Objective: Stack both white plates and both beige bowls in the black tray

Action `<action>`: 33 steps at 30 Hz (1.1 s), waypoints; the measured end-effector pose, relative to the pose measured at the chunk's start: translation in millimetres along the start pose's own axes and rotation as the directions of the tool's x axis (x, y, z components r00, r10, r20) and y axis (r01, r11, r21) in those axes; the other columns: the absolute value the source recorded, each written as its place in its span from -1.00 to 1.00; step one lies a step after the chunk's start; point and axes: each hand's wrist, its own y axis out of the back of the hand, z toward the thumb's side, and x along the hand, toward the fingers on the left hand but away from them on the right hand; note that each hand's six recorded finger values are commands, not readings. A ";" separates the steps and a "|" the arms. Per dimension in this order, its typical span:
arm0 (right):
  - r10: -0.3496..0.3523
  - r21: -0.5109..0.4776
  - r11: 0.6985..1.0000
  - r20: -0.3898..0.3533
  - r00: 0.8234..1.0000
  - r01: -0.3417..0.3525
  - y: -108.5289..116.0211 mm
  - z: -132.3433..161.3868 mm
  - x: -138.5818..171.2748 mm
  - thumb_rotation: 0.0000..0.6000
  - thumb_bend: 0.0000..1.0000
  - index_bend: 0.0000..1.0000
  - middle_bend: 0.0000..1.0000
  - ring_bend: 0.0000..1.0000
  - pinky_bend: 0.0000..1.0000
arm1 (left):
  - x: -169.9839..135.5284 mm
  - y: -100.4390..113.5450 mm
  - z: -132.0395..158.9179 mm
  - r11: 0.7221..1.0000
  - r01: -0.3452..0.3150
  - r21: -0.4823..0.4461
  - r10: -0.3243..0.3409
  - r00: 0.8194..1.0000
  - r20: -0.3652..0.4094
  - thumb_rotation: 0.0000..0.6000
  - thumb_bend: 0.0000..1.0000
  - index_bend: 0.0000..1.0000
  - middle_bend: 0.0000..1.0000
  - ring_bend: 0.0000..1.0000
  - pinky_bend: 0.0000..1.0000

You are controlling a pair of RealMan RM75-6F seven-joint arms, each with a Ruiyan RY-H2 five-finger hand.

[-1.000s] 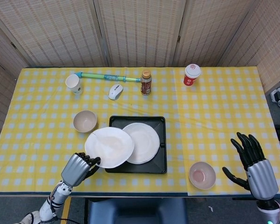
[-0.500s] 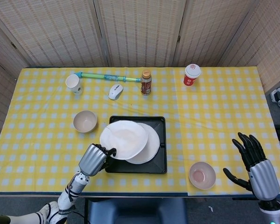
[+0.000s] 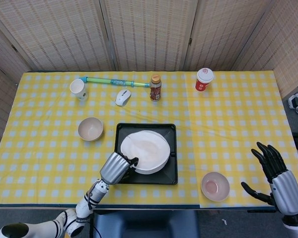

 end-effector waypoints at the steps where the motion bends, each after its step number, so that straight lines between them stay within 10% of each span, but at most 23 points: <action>1: -0.004 0.000 1.000 0.005 1.000 0.004 1.4 -1.3 0.2 1.00 -0.50 -1.00 -1.00 -1.00 -1.00 | 2.0 -3.0 0.3 1.000 0.006 0.001 -0.006 1.000 0.000 1.00 -0.12 0.28 1.00 1.00 1.00; 9: -0.004 -0.008 1.000 0.042 0.999 0.004 6.3 -10.9 -1.2 1.00 -0.50 -1.00 -1.00 -1.00 -1.00 | 17.2 -22.2 2.3 1.000 0.030 0.010 -0.030 1.000 0.002 1.00 -0.12 0.24 1.00 1.00 1.00; 16: -0.018 -0.009 1.000 0.062 0.998 0.019 11.2 -15.0 0.7 1.00 -0.50 -1.00 -1.00 -1.00 -1.00 | 22.7 -35.9 7.1 0.998 0.062 0.004 -0.062 0.998 0.005 1.00 -0.13 -0.44 1.00 1.00 1.00; 25: -0.026 0.008 1.000 0.058 0.998 0.026 11.8 -12.8 3.1 1.00 -0.50 -1.00 -1.00 -1.00 -1.00 | 13.2 -31.1 15.9 0.996 0.087 0.031 -0.088 0.996 0.008 1.00 -0.31 -0.65 1.00 1.00 1.00; 33: -0.012 0.024 1.000 0.037 0.999 0.011 6.4 -5.3 5.6 1.00 -0.50 -1.00 -1.00 -1.00 -1.00 | 0.4 -26.8 22.6 0.975 0.223 0.010 -0.222 0.975 -0.032 1.00 -0.47 -0.79 1.00 1.00 1.00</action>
